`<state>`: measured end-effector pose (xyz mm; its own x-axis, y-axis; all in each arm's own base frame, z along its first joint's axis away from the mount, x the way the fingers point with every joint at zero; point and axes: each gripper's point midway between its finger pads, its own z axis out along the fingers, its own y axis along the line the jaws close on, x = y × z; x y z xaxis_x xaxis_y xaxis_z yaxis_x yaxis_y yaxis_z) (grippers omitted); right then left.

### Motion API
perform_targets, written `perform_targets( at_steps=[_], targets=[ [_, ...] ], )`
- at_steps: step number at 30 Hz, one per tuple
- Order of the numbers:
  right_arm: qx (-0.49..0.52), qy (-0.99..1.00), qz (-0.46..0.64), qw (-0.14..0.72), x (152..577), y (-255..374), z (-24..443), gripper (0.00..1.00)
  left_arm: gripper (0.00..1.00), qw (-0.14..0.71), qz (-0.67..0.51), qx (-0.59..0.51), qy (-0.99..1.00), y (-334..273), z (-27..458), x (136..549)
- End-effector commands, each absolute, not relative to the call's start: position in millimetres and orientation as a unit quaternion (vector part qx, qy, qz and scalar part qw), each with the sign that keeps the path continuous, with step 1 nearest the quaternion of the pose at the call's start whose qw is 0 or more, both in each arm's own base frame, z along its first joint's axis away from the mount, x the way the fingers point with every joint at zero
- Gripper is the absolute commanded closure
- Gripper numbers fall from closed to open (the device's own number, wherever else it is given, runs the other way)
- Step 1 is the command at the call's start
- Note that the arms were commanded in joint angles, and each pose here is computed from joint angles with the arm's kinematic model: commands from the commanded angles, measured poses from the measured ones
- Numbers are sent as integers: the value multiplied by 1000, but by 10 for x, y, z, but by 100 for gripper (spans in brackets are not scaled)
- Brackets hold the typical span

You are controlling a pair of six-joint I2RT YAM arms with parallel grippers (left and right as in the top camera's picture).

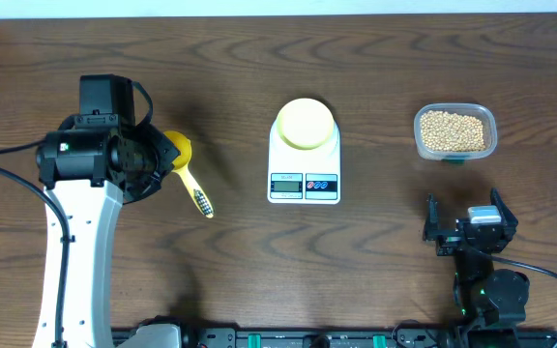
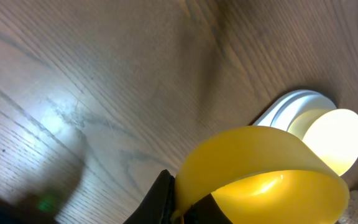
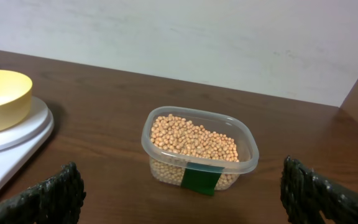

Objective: Scoop item into bowl and weigh 50g on scale

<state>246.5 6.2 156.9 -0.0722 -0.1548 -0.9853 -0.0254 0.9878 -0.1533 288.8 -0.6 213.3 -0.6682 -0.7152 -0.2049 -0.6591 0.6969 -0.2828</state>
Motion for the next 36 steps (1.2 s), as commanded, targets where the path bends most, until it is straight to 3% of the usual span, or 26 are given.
perform_targets(
  at_steps=[1,20,27,36],
  targets=[
    [-66,731,-54,677,2464,52,1558,1,93,147,-96,-401,899,-1,2147,2860],
    [-68,723,-56,685,2468,55,1617,1,93,88,-122,-468,871,-134,2102,2680],
    [-92,716,23,692,2443,309,1665,1,93,68,-159,-461,870,-279,2127,2676],
    [-70,726,61,681,2284,344,2158,1,93,65,-163,-470,865,-289,2129,2677]
  ],
)
